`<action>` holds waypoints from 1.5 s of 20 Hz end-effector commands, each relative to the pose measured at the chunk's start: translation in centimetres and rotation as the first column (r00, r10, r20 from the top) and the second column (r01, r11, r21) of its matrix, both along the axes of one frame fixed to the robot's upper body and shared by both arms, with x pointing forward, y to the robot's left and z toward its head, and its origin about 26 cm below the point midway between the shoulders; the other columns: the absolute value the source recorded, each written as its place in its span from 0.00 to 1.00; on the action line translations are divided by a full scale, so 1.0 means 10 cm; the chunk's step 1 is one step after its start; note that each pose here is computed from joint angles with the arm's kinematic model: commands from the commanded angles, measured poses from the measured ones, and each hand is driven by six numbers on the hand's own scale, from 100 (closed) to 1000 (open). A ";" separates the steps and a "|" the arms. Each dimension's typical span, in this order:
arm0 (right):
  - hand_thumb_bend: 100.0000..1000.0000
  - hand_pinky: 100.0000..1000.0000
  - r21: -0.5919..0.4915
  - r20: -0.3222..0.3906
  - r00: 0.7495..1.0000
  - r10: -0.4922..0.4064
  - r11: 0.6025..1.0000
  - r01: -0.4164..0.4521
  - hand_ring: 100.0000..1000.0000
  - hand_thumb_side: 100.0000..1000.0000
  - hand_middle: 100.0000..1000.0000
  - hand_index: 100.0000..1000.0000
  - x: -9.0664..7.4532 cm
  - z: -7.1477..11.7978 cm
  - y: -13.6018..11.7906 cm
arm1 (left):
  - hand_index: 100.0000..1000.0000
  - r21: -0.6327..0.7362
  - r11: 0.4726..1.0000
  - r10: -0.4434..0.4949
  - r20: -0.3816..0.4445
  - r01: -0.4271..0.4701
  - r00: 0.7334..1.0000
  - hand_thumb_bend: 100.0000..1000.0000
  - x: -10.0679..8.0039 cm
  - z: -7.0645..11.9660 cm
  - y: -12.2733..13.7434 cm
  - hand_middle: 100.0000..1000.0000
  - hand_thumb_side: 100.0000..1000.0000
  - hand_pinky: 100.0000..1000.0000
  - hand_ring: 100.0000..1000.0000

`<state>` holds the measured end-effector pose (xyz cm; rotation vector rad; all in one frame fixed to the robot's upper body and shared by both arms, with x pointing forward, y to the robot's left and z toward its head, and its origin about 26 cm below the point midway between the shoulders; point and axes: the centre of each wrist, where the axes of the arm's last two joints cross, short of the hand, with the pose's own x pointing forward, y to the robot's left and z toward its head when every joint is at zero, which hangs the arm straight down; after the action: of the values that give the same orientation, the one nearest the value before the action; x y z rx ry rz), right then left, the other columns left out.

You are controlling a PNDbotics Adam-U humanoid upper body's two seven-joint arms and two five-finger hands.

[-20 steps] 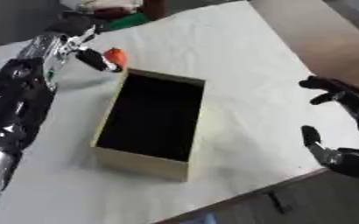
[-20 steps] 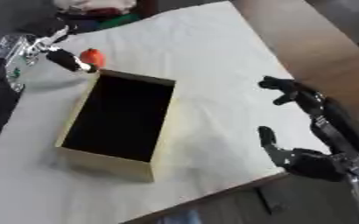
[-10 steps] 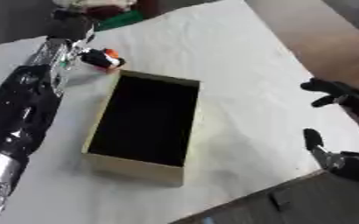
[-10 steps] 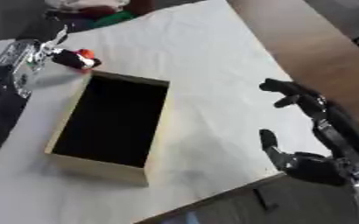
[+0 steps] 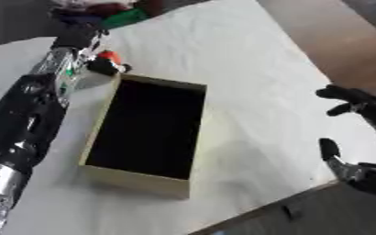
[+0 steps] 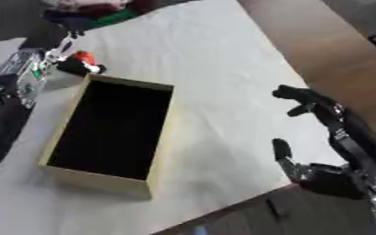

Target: Pick up objects on the table and place them in the box.

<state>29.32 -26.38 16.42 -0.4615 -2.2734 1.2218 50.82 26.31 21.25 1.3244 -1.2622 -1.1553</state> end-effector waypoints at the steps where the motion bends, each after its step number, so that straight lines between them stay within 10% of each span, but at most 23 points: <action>1: 0.00 0.66 -0.001 0.027 1.000 0.014 1.000 -0.014 0.89 0.29 0.84 1.00 -0.02 0.08 0.01 | 0.85 0.006 1.000 0.022 0.065 -0.022 0.998 0.44 0.00 0.19 0.05 0.70 0.46 0.72 0.71; 10: 0.00 0.66 0.001 0.027 1.000 0.013 1.000 -0.013 0.89 0.29 0.84 1.00 -0.02 0.08 0.01 | 0.83 0.010 1.000 0.014 0.013 -0.014 1.000 0.00 0.01 0.11 0.05 0.65 0.23 0.71 0.67; 25: 0.00 0.67 -0.001 0.006 1.000 -0.004 1.000 0.004 0.89 0.26 0.84 1.00 -0.03 0.02 -0.04 | 0.57 0.014 0.997 -0.074 0.062 0.073 0.995 0.00 -0.08 0.44 0.21 0.37 0.47 0.49 0.41; 30: 0.00 0.67 -0.004 0.000 1.000 -0.007 1.000 0.007 0.89 0.26 0.84 1.00 -0.04 0.00 -0.05 | 0.70 0.024 0.997 -0.077 0.026 0.077 0.997 0.00 -0.12 0.53 0.28 0.49 0.33 0.60 0.53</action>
<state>29.07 -26.52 15.84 -0.4533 -2.2585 1.2126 49.91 28.29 24.56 1.2827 -1.3244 -1.2228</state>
